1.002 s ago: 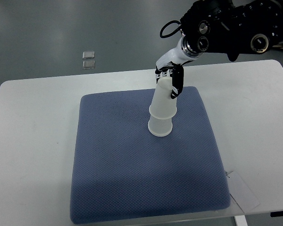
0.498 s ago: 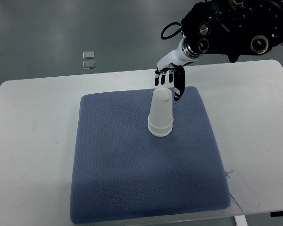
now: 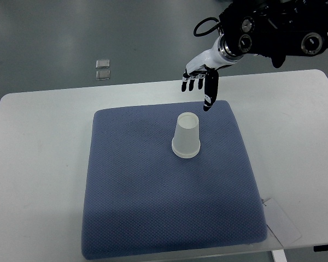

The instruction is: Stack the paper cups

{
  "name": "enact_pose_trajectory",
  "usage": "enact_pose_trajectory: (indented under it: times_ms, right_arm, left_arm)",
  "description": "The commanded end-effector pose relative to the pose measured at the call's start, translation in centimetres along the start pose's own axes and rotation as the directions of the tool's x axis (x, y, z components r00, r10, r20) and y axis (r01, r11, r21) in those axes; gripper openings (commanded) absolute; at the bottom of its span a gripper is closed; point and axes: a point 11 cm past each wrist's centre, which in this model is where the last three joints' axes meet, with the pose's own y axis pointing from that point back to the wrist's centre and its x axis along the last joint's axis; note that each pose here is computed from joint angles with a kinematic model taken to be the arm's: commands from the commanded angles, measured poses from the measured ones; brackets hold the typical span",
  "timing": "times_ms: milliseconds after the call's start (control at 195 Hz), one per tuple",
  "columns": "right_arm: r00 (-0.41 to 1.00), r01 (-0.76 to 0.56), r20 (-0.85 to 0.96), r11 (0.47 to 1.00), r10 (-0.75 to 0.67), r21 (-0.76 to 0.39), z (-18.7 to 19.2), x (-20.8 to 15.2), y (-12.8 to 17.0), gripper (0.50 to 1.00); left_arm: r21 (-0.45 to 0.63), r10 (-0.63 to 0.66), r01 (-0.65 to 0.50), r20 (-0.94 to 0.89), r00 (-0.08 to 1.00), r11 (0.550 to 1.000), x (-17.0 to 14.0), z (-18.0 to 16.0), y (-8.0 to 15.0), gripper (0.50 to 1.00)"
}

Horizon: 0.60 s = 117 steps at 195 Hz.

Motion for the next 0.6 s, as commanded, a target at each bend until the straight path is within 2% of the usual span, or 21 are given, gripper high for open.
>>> enact_pose_trajectory:
  times_ms: [0, 134, 288, 396, 437, 488, 596]
  right_arm:
    - [0.982, -0.073, 0.176, 0.997, 0.064, 0.040, 1.7, 0.5, -1.0, 0.860]
    - [0.887, -0.183, 0.447, 0.977, 0.117, 0.107, 3.9, 0.5, -3.0, 0.860]
    - [0.655, -0.349, 0.746, 0.924, 0.123, 0.154, 7.5, 0.1, -4.4, 0.860]
    - [0.406, -0.492, 0.912, 0.855, 0.060, 0.163, 10.0, 0.4, -4.5, 0.862]
    - [0.247, -0.554, 0.969, 0.820, -0.004, 0.145, 11.5, 0.2, -4.4, 0.862]
    - [0.094, -0.592, 0.993, 0.798, -0.076, 0.118, 12.9, -0.6, -4.8, 0.862]
    - [-0.123, -0.658, 0.974, 0.751, -0.189, 0.062, 14.7, -1.6, -5.4, 0.862]
  left_arm:
    - [0.000, -0.001, 0.001, 0.001, 1.000, 1.000, 0.0, 0.0, 0.0, 1.000]
    - [0.000, -0.001, 0.001, 0.000, 1.000, 1.000, 0.0, 0.0, 0.0, 1.000]
    - [0.000, 0.001, -0.001, 0.001, 1.000, 1.000, 0.0, 0.0, 0.0, 1.000]
    - [0.000, 0.001, -0.001, 0.001, 1.000, 1.000, 0.0, 0.0, 0.0, 1.000]
    - [0.000, -0.001, 0.001, 0.001, 1.000, 1.000, 0.0, 0.0, 0.0, 1.000]
    - [0.000, -0.002, 0.002, 0.000, 1.000, 1.000, -0.1, 0.0, 0.0, 1.000]
    - [-0.001, -0.004, 0.004, 0.003, 1.000, 1.000, -0.1, 0.1, 0.0, 1.000]
